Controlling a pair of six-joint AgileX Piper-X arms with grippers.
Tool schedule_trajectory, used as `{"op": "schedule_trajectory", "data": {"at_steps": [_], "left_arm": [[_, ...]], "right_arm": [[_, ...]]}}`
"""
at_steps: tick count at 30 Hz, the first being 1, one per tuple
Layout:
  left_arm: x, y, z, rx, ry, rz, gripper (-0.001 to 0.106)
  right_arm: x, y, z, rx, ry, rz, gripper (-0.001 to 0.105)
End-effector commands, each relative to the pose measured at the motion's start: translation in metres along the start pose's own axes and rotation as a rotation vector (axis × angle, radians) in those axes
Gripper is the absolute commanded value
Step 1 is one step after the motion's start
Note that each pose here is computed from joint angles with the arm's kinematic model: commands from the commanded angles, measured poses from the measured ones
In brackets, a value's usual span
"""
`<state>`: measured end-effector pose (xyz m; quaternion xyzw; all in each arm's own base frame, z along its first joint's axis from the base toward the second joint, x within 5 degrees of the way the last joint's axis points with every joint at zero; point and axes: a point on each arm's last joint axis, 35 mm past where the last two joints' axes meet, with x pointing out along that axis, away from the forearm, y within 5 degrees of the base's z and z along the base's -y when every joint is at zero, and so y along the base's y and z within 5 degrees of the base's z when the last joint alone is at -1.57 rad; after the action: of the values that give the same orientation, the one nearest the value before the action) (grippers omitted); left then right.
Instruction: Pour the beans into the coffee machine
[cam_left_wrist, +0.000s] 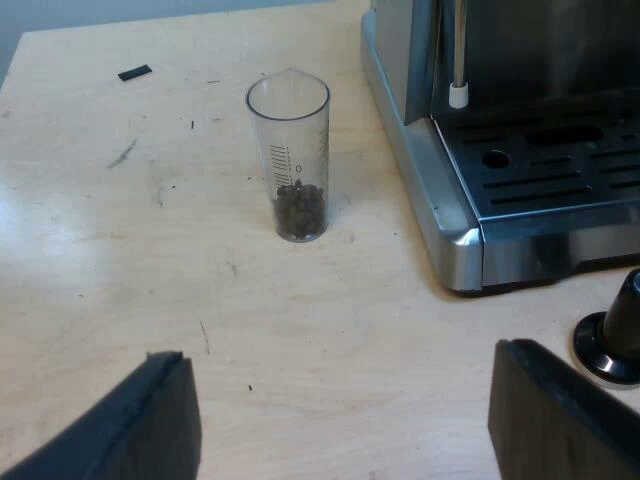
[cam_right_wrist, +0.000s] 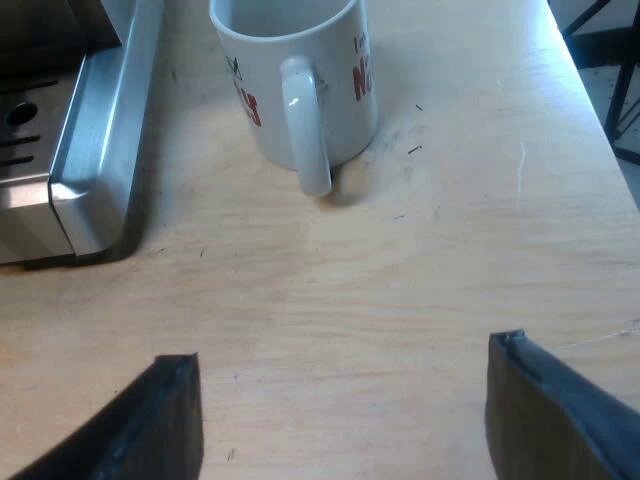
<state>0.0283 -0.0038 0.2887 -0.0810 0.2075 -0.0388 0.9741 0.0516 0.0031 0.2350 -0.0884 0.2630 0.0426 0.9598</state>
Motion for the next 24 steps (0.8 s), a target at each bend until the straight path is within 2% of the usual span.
{"op": "schedule_trajectory", "data": {"at_steps": [1, 9, 14, 17, 18, 24], "left_arm": [[0.002, 0.000, 0.002, -0.010, 0.000, 0.015, 0.063], [0.002, 0.000, 0.002, -0.010, -0.001, 0.012, 0.063], [-0.006, -0.002, 0.009, -0.006, -0.034, 0.007, 0.063], [-0.013, -0.003, 0.015, -0.004, -0.060, 0.003, 0.063], [-0.015, -0.004, 0.017, -0.003, -0.068, 0.002, 0.063], [-0.019, -0.005, 0.022, -0.002, -0.085, -0.001, 0.063]], "right_arm": [[-0.001, 0.000, 0.003, -0.009, -0.010, 0.004, 0.062], [-0.001, 0.000, 0.003, -0.009, -0.008, 0.004, 0.062], [-0.009, 0.001, 0.007, -0.009, -0.016, 0.057, 0.062], [-0.014, 0.000, 0.010, -0.046, -0.020, 0.064, 0.062], [-0.020, 0.000, 0.014, -0.093, -0.036, 0.075, 0.062], [-0.037, -0.001, 0.026, -0.135, -0.083, 0.112, 0.062]]}}
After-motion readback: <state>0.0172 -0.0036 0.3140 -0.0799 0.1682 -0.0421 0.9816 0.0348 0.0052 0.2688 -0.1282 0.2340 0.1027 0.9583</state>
